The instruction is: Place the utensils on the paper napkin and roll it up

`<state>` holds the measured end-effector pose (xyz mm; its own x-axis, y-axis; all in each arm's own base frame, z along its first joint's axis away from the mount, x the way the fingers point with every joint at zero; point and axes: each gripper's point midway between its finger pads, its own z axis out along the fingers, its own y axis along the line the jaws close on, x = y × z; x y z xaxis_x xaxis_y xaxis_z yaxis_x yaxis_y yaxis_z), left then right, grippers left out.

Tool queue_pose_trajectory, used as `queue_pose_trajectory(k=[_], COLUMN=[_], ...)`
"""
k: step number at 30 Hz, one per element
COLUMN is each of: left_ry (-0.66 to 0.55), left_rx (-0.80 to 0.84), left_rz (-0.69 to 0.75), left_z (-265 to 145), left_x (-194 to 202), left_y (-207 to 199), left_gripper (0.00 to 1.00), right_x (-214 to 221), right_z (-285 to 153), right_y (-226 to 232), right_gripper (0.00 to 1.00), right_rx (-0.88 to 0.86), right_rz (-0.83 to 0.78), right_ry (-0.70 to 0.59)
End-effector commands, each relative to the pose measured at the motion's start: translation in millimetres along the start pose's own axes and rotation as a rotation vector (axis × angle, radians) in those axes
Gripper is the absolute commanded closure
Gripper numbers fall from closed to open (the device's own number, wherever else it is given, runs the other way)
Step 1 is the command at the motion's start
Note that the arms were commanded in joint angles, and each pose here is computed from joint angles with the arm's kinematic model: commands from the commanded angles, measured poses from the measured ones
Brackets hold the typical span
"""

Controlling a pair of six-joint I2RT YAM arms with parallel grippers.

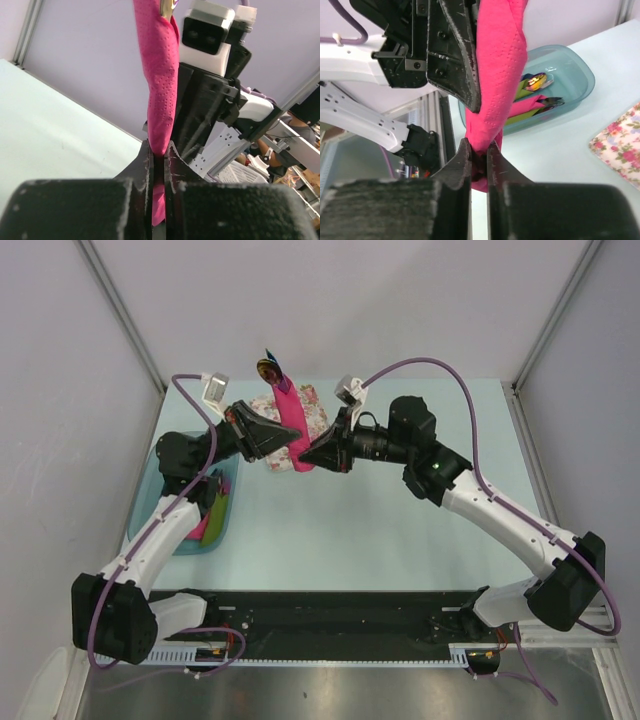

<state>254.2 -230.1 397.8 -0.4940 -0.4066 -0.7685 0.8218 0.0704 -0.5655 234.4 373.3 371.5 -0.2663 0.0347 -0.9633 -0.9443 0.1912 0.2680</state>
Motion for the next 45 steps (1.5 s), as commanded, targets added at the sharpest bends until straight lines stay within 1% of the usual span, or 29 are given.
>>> queue_pose_trajectory(k=[1,3,4,5,6,7,9,10,11,12,13,14,15,17,18,20,21,22,23,24,26,27,28,29,30,32,37,41,45], left_ry=[-0.041,-0.042,-0.028,-0.021,-0.013,0.009,0.027,0.050,0.073,0.116,0.133,0.164,0.219,0.274,0.314,0.308,0.324,0.307,0.328,0.351,0.375,0.398,0.406,0.420,0.445,0.497,0.539,0.577,0.618], left_rx=[0.028,0.011,-0.011,-0.010,-0.018,-0.043,-0.070,-0.108,-0.140,-0.195,-0.218,-0.242,-0.307,-0.352,-0.380,-0.438,-0.453,-0.500,-0.507,-0.532,-0.563,-0.572,-0.583,-0.600,-0.616,-0.663,-0.754,-0.809,-0.846], left_rz=[0.092,0.128,0.115,0.136,0.167,0.150,0.186,0.156,0.200,0.142,0.158,0.252,0.173,0.259,0.191,0.197,0.139,0.134,0.187,0.110,0.164,0.085,0.066,0.092,0.032,0.022,-0.094,-0.221,-0.283], left_z=[-2,-2,-3,-3,-4,-5,-12,-17,-26,-34,-40,-50,-63,-78,-87,-109,-119,-132,-141,-152,-171,-179,-186,-198,-207,-228,-266,-298,-316], left_x=[-13,-15,-13,-14,-13,-11,-12,-9,-10,0,-1,0,16,17,30,22,29,22,21,31,23,34,31,31,40,43,54,73,95], left_y=[-17,-15,-11,-15,-13,-9,-5,1,10,22,25,35,46,60,63,76,79,86,91,98,106,104,112,120,119,136,157,173,180], left_gripper=[1.00,1.00,1.00,1.00,1.00,1.00,1.00,1.00,1.00,1.00,1.00,1.00,1.00,1.00,1.00,1.00,1.00,1.00,1.00,1.00,1.00,1.00,1.00,1.00,1.00,1.00,1.00,1.00,1.00], right_x=[-5,-2,-1,2,2,2,2,4,3,6,6,8,11,15,16,16,24,24,26,27,27,28,29,30,30,33,35,39,42], right_z=[0,-1,-1,0,0,0,0,-1,-2,-3,-4,-5,-6,-7,-9,-9,-11,-12,-12,-13,-14,-13,-14,-14,-14,-15,-16,-16,-15], right_y=[15,17,16,15,16,14,11,9,7,5,4,1,-2,-7,-9,-12,-14,-17,-19,-21,-23,-24,-25,-26,-27,-30,-34,-37,-40], right_gripper=[1.00,1.00,0.96,0.83,0.52,0.39,0.15,0.13,0.10,0.09,0.07,0.05,0.03,0.00,0.00,0.00,0.00,0.00,0.00,0.00,0.00,0.00,0.00,0.00,0.00,0.00,0.00,0.00,0.00], right_rx=[-0.070,-0.076,-0.070,-0.069,-0.073,-0.066,-0.051,-0.042,-0.036,-0.031,-0.024,-0.014,-0.005,0.010,0.015,0.027,0.035,0.041,0.046,0.049,0.055,0.055,0.059,0.060,0.062,0.069,0.083,0.091,0.097], right_rz=[-0.021,-0.008,-0.002,0.004,0.002,0.001,-0.015,-0.012,-0.019,-0.013,-0.016,-0.010,-0.007,-0.003,-0.011,-0.017,-0.001,-0.008,-0.009,-0.007,-0.008,-0.008,-0.009,-0.006,-0.007,-0.001,0.003,0.010,0.014], right_ry=[-0.014,-0.009,-0.007,-0.001,0.000,0.003,0.005,0.014,0.015,0.023,0.024,0.028,0.033,0.040,0.042,0.042,0.068,0.069,0.070,0.071,0.070,0.075,0.077,0.080,0.082,0.084,0.086,0.092,0.097])
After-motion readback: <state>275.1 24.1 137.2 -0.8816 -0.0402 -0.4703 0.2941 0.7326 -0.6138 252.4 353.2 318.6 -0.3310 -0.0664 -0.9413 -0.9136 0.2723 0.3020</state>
